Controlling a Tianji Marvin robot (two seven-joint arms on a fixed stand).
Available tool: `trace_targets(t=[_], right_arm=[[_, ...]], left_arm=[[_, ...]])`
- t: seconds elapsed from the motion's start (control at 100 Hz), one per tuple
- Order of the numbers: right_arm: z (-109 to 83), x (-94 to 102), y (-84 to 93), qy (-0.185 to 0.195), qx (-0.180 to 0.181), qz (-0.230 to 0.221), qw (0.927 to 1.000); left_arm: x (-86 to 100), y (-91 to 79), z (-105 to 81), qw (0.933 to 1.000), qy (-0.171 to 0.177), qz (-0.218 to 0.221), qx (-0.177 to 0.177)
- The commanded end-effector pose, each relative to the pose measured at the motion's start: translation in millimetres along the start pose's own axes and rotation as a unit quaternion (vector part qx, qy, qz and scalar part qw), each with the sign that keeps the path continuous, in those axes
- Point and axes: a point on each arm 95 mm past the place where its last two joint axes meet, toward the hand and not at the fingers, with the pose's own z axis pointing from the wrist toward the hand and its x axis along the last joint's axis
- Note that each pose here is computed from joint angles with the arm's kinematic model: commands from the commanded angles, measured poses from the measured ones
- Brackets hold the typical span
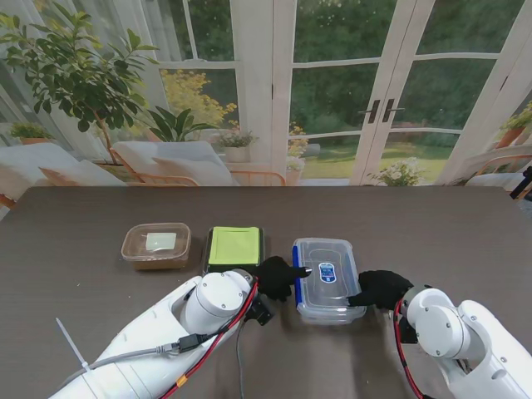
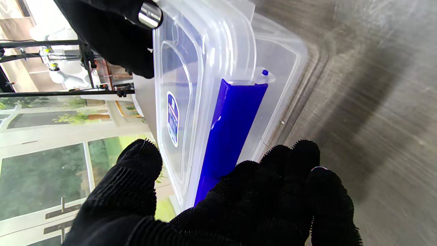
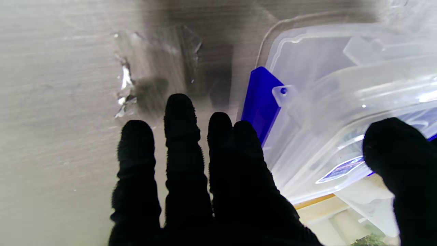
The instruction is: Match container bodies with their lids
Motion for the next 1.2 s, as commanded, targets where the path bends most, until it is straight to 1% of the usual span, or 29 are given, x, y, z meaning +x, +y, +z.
trace_targets(t=[0.0,0.17,0.28,0.43,0.57,0.72,0.81,0.93,1.02,1.19], right_arm=[[-1.1,24.7,-15.1,0.037,0.017,0.006,0.9991],[-6.3,33.7,-19.8,0.058,0.012,0.022,0.9980],[-11.6,39.4,-23.6,0.073,0.007,0.028,0.9969],[-16.8,48.3,-29.5,0.093,0.005,0.045,0.9946],[-19.4,53.9,-33.7,0.108,0.003,0.047,0.9930],[-18.8,54.5,-34.8,0.110,-0.001,0.049,0.9927],[-19.0,52.6,-34.6,0.108,-0.005,0.052,0.9928],[-20.8,49.7,-34.5,0.104,-0.010,0.058,0.9928],[-22.4,47.9,-34.9,0.103,-0.013,0.062,0.9927],[-24.3,44.7,-38.8,0.101,-0.010,0.076,0.9919]], left_arm=[[23.4,9.8,0.1,0.9993,0.030,0.001,-0.023],[20.0,4.5,-1.2,0.9993,0.022,0.019,-0.022],[15.3,1.7,-1.9,0.9992,0.024,0.032,-0.004],[10.6,-3.8,-6.2,0.9987,0.019,0.047,0.004],[8.4,-6.3,-10.8,0.9974,0.022,0.066,0.018],[6.5,-9.6,-16.4,0.9959,0.012,0.090,0.003],[6.5,-9.7,-16.6,0.9959,0.010,0.090,0.000],[8.0,-7.6,-14.8,0.9961,0.012,0.086,-0.016],[8.7,-6.2,-13.0,0.9951,0.012,0.095,-0.026],[9.5,-6.2,-12.8,0.9935,0.009,0.108,-0.034]])
